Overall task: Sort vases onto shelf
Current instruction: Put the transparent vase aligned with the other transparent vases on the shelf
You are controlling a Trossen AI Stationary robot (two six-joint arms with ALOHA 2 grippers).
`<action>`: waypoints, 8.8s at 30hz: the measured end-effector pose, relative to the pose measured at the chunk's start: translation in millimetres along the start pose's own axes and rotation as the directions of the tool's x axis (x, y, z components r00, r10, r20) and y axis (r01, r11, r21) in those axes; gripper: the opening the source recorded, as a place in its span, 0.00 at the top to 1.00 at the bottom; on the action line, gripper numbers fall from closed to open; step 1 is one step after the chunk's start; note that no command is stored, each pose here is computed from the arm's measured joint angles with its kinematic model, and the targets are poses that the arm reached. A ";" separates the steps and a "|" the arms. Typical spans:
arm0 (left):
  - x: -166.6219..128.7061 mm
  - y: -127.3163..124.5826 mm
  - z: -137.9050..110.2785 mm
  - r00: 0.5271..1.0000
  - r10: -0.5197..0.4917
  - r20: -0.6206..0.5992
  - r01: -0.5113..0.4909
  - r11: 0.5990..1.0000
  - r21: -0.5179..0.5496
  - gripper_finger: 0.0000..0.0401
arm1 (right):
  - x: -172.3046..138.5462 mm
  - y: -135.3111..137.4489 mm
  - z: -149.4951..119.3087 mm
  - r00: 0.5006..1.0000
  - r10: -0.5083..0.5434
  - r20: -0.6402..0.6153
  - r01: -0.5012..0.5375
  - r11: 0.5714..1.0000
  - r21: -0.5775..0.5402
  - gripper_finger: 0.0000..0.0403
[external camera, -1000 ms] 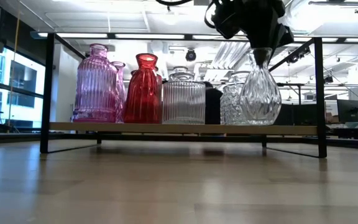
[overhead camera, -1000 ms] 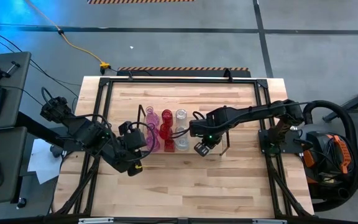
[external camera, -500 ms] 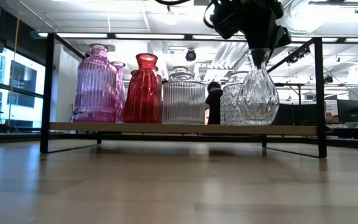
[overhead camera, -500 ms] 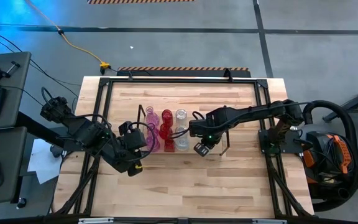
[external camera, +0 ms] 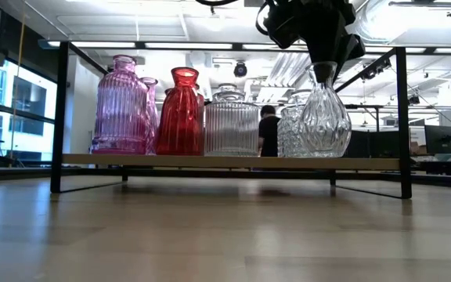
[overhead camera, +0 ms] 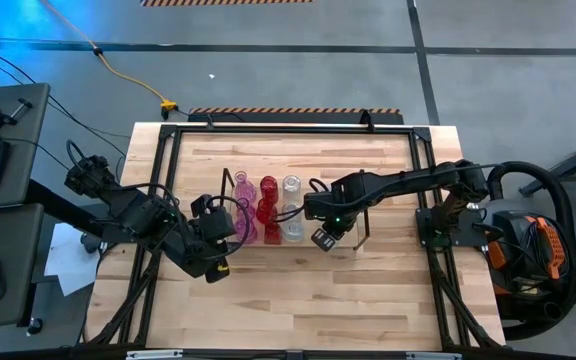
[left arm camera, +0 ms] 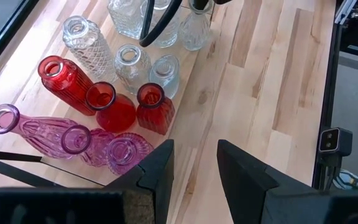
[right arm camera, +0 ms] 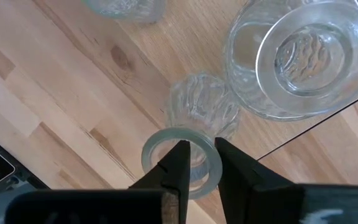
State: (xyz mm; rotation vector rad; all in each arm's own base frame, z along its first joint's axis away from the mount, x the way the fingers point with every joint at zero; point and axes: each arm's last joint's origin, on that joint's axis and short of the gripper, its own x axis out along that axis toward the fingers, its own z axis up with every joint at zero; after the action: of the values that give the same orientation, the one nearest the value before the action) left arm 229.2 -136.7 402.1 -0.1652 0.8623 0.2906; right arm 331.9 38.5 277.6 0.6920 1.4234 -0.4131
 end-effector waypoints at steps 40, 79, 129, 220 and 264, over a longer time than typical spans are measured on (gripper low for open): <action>-0.1 -3.0 3.5 0.999 -0.024 0.036 0.024 1.000 0.002 0.71 | -13.1 -12.7 4.7 0.994 -0.056 0.090 0.056 0.998 0.008 0.86; -0.2 -2.7 3.7 0.999 -0.015 0.045 0.015 1.000 0.001 0.71 | -12.8 -10.5 -0.3 0.997 -0.052 0.061 0.052 0.999 -0.006 0.97; -0.3 -3.5 3.9 0.999 -0.026 0.043 0.027 0.999 -0.018 0.71 | -21.7 -13.5 -8.0 0.999 -0.040 0.036 0.040 0.999 -0.009 0.84; -0.2 -3.5 4.2 0.999 -0.025 0.047 0.025 1.000 0.001 0.71 | -12.0 4.9 -12.5 0.990 -0.054 0.131 0.049 0.998 0.042 0.95; -0.3 -3.5 4.2 0.999 -0.026 0.047 0.026 1.000 -0.001 0.71 | -12.4 8.8 -9.6 0.988 -0.009 0.157 0.004 1.000 0.028 0.99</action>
State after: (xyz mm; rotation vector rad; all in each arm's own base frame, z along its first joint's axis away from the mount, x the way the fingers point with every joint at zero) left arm 233.2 -139.0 405.1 -0.1704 0.8127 0.2702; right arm 328.8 49.6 291.4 0.6629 1.2733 -0.4831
